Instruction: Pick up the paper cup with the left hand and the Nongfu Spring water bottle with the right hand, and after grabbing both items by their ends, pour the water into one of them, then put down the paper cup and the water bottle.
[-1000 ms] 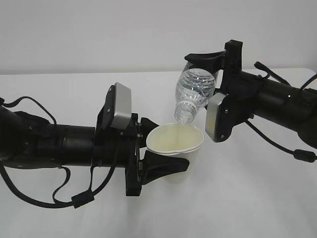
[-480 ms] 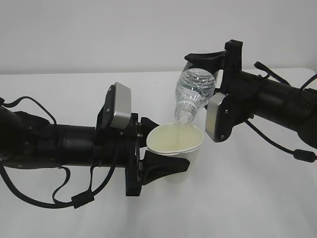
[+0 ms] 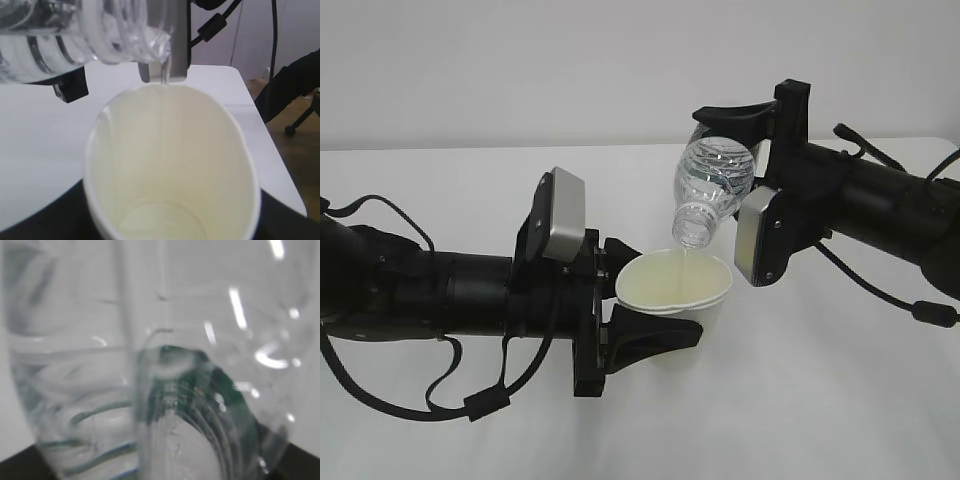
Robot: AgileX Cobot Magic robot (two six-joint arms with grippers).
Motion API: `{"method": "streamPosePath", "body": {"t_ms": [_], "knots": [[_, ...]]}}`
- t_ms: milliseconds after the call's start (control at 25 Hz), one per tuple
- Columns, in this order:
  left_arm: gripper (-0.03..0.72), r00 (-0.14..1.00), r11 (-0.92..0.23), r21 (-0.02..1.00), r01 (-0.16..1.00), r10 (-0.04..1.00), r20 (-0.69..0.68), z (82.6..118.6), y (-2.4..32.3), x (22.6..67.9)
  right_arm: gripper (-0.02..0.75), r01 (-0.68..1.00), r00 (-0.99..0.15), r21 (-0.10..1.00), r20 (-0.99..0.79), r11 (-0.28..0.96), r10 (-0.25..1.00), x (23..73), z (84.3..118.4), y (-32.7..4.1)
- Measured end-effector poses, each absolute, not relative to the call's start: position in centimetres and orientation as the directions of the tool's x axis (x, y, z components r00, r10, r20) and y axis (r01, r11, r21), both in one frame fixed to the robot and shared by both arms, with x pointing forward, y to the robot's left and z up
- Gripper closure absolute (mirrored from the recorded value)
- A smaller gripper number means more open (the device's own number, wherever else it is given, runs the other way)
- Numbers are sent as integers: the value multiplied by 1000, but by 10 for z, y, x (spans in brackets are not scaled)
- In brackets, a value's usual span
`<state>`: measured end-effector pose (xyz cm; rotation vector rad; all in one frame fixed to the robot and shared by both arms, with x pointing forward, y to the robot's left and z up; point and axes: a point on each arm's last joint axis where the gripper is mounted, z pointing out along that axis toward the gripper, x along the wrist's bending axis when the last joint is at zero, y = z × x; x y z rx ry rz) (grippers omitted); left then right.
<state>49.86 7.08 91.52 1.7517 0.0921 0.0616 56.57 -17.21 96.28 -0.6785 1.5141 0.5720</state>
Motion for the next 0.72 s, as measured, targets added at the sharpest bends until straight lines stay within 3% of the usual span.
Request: {"method": "streamPosePath", "body": {"t_ms": [720], "knots": [[258,996,-183,983,26,91,-9,915,71,498,255,-715,-4,-49,-997,697,-74,566,963,-172]]}}
